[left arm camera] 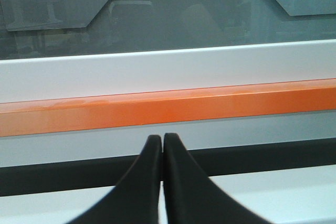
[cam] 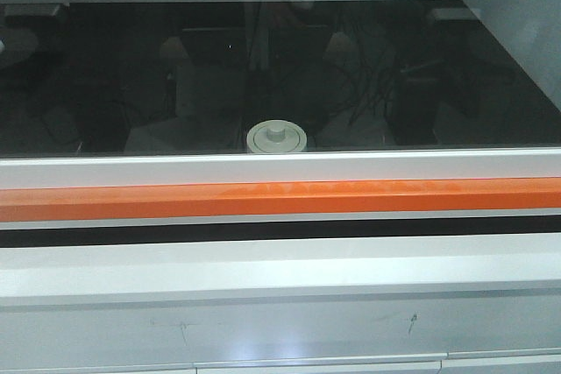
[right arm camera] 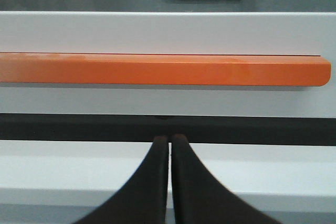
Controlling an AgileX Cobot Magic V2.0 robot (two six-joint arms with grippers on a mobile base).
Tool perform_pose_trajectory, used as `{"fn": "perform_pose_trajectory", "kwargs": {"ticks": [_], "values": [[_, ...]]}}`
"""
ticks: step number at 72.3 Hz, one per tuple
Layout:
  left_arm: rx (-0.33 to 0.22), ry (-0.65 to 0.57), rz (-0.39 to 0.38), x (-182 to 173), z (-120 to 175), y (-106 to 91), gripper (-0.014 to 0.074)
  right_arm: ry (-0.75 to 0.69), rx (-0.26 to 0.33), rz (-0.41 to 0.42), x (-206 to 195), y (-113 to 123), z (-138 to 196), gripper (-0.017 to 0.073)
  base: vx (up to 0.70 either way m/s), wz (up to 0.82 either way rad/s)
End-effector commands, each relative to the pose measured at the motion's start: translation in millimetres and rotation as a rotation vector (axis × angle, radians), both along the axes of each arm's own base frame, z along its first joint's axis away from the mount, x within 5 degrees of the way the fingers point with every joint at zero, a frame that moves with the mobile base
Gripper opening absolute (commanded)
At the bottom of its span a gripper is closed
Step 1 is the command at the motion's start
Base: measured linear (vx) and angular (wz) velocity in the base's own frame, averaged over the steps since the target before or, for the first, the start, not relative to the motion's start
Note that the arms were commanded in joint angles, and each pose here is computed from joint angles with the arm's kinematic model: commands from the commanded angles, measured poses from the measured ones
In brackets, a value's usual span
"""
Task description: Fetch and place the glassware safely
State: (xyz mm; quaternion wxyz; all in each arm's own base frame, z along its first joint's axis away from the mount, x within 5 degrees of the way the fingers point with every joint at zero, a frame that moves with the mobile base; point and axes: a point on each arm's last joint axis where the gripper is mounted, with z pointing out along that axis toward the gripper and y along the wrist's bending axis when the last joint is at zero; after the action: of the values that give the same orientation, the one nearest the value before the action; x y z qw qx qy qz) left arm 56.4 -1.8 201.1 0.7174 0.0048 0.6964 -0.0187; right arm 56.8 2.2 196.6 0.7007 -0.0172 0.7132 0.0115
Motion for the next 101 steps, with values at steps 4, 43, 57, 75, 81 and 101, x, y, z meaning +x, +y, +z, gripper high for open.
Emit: {"fn": "perform_pose_trajectory", "kwargs": {"ticks": [4,43,57,75,81,101], "values": [[-0.013,-0.057,-0.004,0,-3,-0.2,-0.0007,-0.07,-0.007,0.001,0,0,1,-0.0008,0.0,0.0],[-0.013,-0.057,-0.004,0,-3,-0.2,-0.0007,-0.069,-0.007,0.001,0,0,1,-0.0008,0.0,0.0],[-0.013,-0.057,-0.004,0,-3,-0.2,-0.0007,-0.069,-0.007,0.001,0,0,1,-0.0008,0.0,0.0],[-0.013,-0.058,-0.004,0,-2,-0.2,-0.0007,-0.07,-0.007,0.001,0,0,1,-0.0008,0.0,0.0],[-0.013,-0.059,-0.004,0,-2,-0.2,-0.0007,-0.07,-0.007,0.001,0,0,1,-0.0008,0.0,0.0],[-0.042,-0.207,-0.009,-3,18,-0.2,-0.0007,-0.187,0.105,0.007,-2,0,17,-0.0008,0.0,0.0]]}}
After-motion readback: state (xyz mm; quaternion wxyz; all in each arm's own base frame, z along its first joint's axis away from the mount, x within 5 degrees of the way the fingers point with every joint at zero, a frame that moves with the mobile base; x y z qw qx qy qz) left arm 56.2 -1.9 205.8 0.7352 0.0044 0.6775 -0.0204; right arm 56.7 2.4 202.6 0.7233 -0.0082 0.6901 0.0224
